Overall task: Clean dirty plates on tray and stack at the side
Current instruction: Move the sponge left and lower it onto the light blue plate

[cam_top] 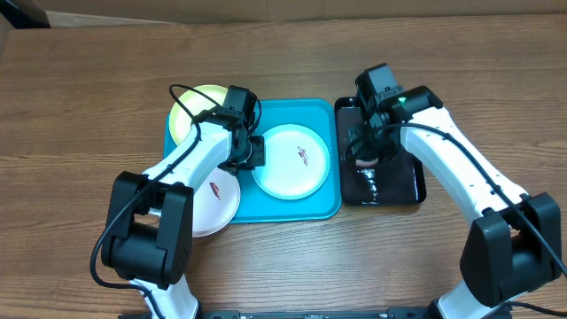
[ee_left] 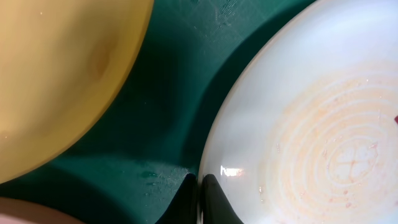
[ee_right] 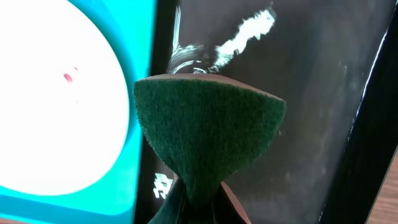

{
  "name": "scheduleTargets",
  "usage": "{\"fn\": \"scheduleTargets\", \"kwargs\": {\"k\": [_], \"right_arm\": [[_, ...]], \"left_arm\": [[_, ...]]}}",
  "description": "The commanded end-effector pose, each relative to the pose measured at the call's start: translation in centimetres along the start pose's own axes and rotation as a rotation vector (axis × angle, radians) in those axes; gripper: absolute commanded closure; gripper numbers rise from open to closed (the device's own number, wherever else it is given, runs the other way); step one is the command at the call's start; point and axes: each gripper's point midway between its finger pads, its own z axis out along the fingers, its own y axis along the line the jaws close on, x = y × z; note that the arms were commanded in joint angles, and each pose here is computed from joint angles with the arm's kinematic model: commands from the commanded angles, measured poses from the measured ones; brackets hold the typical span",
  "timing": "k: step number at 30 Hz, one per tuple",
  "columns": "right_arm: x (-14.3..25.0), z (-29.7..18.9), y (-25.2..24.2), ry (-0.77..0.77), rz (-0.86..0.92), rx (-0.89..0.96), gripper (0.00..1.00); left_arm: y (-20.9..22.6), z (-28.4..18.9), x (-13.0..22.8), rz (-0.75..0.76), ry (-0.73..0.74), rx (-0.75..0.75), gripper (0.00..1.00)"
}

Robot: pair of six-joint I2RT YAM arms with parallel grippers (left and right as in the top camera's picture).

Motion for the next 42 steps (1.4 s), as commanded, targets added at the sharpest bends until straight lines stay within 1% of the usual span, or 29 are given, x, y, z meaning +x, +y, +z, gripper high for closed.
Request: {"fn": "scheduleTargets", "kwargs": {"k": [1, 7, 12, 15, 19, 26, 32, 42], "right_arm": [[-3.3, -3.2, 1.1, -0.113, 0.014, -0.046, 0.96], [-5.4, -6.2, 1.8, -0.184, 0.009, -0.07, 0.96], [-4.9, -6.2, 5.9, -0.162, -0.035, -0.252, 0.96], [-4.3, -5.6, 7.7, -0.149, -0.072, -0.275, 0.96], [-3.9, -4.1, 9.0, -0.146, -0.115, -0.227, 0.96], [-3.6, -0.2, 9.1, -0.18, -0.188, -0.013, 0.96], [-3.1, 2.3, 9.3, -0.195, -0.215, 0.114, 0.96], [-2.6, 7.0, 8.9, -0.145, -0.241, 0.203, 0.96]], "left_arm": [[0.0, 0.1, -0.1, -0.005, 0.007, 0.002, 0.96], [0.1, 0.1, -0.2, -0.005, 0.006, 0.001, 0.96], [0.0, 0.1, -0.3, -0.012, 0.0, 0.003, 0.96], [0.0, 0.1, -0.3, -0.012, -0.001, 0.004, 0.96], [0.0, 0.1, -0.3, -0.012, -0.001, 0.004, 0.96], [0.0, 0.1, -0.4, -0.011, -0.003, 0.004, 0.96], [0.0, 0.1, -0.4, -0.011, -0.003, 0.004, 0.96], [0.0, 0.1, -0.4, -0.011, -0.003, 0.004, 0.96]]}}
